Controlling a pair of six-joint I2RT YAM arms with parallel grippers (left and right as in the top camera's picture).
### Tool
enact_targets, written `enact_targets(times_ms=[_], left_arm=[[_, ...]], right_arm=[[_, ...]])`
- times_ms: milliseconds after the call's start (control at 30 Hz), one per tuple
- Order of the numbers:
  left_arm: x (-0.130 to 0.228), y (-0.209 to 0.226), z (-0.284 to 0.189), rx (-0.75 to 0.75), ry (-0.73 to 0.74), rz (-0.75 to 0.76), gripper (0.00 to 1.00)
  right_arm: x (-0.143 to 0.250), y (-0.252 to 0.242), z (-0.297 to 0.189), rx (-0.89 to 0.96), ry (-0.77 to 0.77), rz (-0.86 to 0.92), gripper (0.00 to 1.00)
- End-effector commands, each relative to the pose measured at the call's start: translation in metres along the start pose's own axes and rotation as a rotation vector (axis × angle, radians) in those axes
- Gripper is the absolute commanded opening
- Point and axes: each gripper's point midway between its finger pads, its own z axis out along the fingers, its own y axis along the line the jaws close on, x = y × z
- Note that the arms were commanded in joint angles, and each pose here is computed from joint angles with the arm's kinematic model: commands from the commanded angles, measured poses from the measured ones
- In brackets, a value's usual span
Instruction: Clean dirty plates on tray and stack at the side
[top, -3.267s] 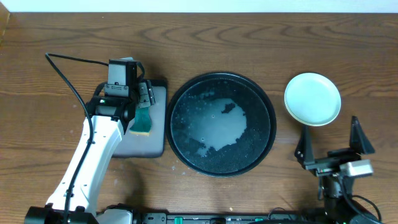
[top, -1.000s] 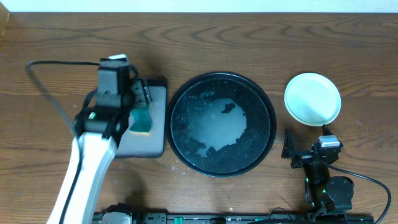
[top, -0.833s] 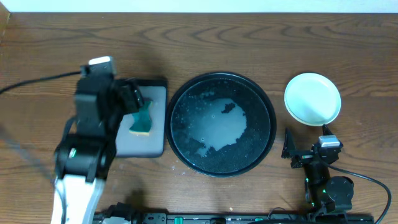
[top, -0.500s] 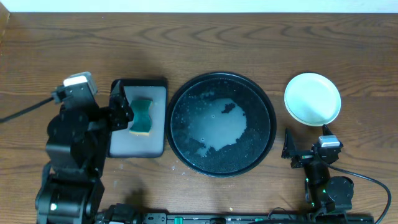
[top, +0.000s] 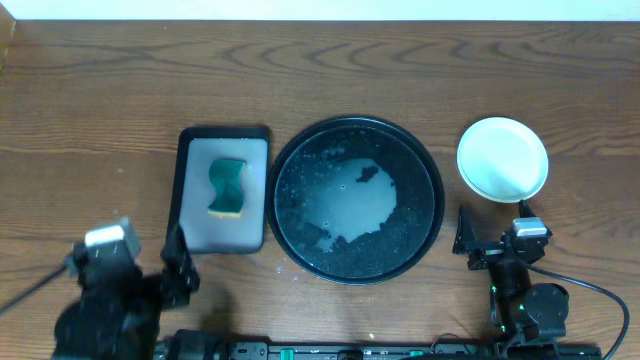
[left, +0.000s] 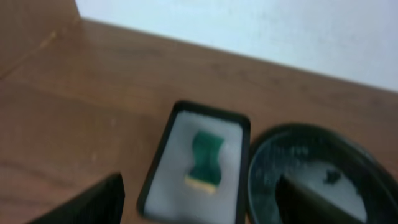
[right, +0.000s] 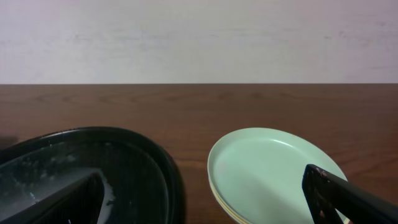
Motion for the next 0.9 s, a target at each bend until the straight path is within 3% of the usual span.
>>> enact_targets(times_ms=[0, 233, 533, 667, 867], left_arm=[[0.014, 0.008, -0.015, -0.002, -0.027, -0.003, 0.78], [0.04, 0.016, -0.023, 0.021, -0.091, -0.034, 0.78], [0.063, 0.017, 0.004, 0.025, -0.119, -0.063, 0.78], [0.045, 0.01, 0.018, 0.049, -0.213, -0.09, 0.78], [-0.019, -0.009, 0.03, 0.168, -0.571, -0.211, 0.78]], right_arm=[[0.0, -0.003, 0.0, 0.015, -0.001, 0.003, 0.99], [0.0, -0.003, 0.0, 0.015, -0.001, 0.003, 0.99], [0.0, -0.003, 0.0, 0.015, -0.001, 0.003, 0.99], [0.0, -0.003, 0.0, 0.015, -0.001, 0.003, 0.99], [0.0, -0.003, 0.0, 0.015, -0.001, 0.003, 0.99]])
